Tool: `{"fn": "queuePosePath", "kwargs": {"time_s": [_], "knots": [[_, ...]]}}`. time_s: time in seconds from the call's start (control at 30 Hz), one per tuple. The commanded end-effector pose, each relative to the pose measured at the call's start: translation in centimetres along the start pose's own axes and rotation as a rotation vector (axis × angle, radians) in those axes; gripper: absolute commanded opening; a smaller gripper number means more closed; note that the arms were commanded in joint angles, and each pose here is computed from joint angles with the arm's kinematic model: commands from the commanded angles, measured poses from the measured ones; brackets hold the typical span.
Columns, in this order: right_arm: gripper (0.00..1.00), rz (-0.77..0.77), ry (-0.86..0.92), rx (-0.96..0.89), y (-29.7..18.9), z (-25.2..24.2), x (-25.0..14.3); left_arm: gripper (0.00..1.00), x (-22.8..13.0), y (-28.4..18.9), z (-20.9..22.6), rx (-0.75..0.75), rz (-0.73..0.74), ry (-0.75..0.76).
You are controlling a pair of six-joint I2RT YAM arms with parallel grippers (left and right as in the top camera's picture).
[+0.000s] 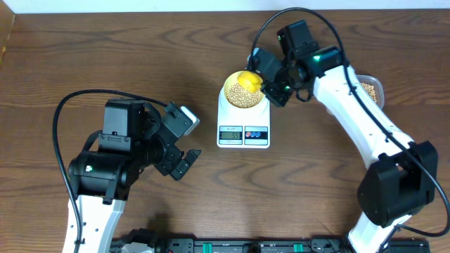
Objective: Scoop item into bowl and weigh 50g on scale
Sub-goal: 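Carry the scoop left over the bowl and pour soybeans in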
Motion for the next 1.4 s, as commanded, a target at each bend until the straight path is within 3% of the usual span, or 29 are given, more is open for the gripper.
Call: {"fn": "queuePosePath", "kwargs": {"time_s": [0.0, 0.87, 1.37], "knots": [[0.01, -0.002, -0.039, -0.009, 0.6, 0.4, 0.8, 0.99, 0.4, -0.5, 0.1, 0.011, -0.014, 0.019], [0.01, 0.125, -0.095, -0.051, 5.2, 1.5, 0.9, 0.99, 0.4, -0.5, 0.1, 0.011, -0.014, 0.019], [0.01, 0.102, -0.065, 0.071, 4.9, 2.7, 0.7, 0.99, 0.4, -0.5, 0.1, 0.011, -0.014, 0.019]]}}
Point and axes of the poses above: each gripper's point midway between its finger pads, its own y axis out along the fingers, its own z axis along the line the jaws close on, x = y × z, the point moved 8 cm from there along -y, back along the fingers, and after that the axes turned 10 degrees about -y, right-handed, at the moved point
